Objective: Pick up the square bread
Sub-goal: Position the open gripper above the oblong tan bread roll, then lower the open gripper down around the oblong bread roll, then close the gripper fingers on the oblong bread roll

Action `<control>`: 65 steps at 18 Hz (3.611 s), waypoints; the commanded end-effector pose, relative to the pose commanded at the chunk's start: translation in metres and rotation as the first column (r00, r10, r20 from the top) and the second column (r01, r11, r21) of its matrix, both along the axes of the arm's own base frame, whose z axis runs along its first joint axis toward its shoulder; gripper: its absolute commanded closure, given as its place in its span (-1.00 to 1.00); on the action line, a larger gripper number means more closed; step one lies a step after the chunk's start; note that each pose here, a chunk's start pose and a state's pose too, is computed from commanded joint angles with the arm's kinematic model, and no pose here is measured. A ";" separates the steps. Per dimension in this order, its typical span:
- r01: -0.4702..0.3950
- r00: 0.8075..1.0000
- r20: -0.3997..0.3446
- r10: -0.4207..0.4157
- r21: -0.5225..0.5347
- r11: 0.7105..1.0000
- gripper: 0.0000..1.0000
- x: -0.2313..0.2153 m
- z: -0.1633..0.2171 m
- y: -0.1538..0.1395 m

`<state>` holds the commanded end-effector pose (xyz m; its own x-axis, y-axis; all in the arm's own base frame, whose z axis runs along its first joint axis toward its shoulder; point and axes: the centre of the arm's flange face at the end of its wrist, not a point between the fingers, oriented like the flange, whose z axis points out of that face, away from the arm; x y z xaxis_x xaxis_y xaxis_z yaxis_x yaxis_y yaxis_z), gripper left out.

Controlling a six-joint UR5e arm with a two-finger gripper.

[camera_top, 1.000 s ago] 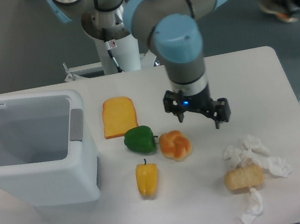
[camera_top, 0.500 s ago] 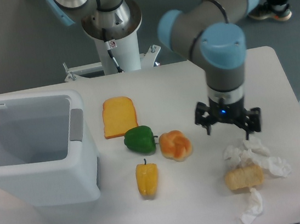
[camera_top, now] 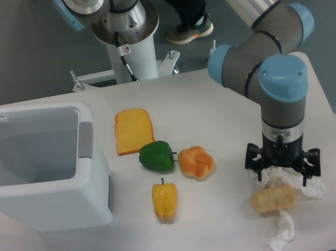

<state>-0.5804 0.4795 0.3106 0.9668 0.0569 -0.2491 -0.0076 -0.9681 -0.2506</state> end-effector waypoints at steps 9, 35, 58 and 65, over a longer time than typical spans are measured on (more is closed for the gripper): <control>0.358 0.934 0.002 -0.358 -0.010 0.934 -1.00 -0.016 -0.036 -0.015; 0.573 0.818 0.045 -0.574 -0.148 0.806 -1.00 -0.003 -0.095 0.000; 0.582 0.811 0.062 -0.581 -0.182 0.793 -0.76 0.000 -0.102 -0.003; 0.545 0.838 0.065 -0.542 -0.172 0.821 -0.25 0.001 -0.101 -0.002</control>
